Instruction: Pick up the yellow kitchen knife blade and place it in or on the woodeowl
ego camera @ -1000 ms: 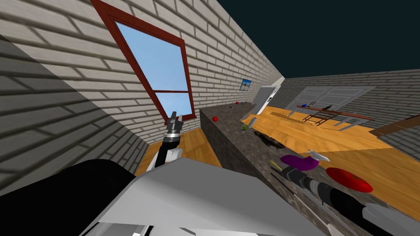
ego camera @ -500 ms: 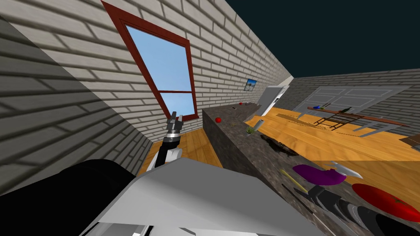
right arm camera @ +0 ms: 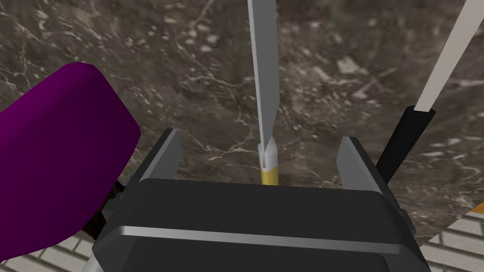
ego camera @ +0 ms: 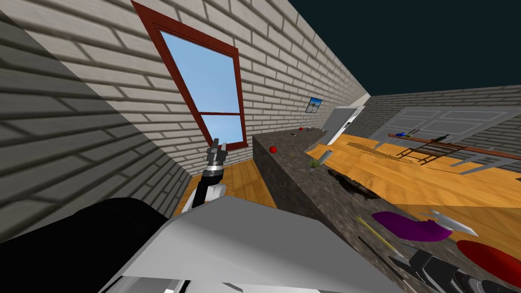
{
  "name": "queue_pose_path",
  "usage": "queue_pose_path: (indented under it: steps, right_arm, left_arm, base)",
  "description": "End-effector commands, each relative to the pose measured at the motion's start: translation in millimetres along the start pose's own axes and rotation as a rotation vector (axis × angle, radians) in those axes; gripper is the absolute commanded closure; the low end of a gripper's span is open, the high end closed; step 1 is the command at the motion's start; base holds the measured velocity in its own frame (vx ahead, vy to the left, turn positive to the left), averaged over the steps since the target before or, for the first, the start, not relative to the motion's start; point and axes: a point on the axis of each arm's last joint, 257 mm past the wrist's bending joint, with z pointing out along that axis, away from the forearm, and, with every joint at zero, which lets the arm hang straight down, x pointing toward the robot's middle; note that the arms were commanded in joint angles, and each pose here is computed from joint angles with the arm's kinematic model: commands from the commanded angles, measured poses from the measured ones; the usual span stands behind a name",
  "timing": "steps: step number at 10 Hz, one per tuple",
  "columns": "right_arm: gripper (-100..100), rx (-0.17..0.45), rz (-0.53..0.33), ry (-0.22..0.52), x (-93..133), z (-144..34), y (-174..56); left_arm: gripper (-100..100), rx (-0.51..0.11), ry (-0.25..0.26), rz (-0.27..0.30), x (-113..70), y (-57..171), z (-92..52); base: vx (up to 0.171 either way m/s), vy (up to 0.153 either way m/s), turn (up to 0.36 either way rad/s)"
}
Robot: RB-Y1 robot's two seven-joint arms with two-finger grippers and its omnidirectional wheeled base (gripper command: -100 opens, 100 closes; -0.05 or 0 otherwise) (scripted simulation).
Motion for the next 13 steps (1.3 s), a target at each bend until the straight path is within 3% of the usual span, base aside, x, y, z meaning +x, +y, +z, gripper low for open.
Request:
queue_pose_path:
  steps: [1, 2, 11, 12, 13]
  right_arm:
    - [0, 0.000, 0.000, 0.000, 0, 0.0, 0]
    - [-100, -0.003, -0.015, 0.001, -6, 5.4, 6]
    - [-100, -0.025, -0.067, -0.015, -31, 25.0, 39]
    - [100, -0.024, -0.067, -0.015, -32, 25.3, 40]
    - [100, -0.024, -0.067, -0.015, -32, 25.3, 39]
  left_arm:
    - [0, 0.000, 0.000, 0.000, 0.0, 0, 0.0]
    - [0, 0.000, 0.000, 0.000, 0.0, 0, 0.0]
    - [0, 0.000, 0.000, 0.000, 0.0, 0, 0.0]
    - [0, 0.000, 0.000, 0.000, 0.0, 0, 0.0]
    - [0, 0.000, 0.000, 0.000, 0.0, 0, 0.0]
  base:
    - [0.000, 0.000, 0.000]
    - [0.041, -0.027, -0.110]
    - [0.048, -0.041, -0.074]
    - [0.000, 0.000, 0.000]
    - [0.000, 0.000, 0.000]
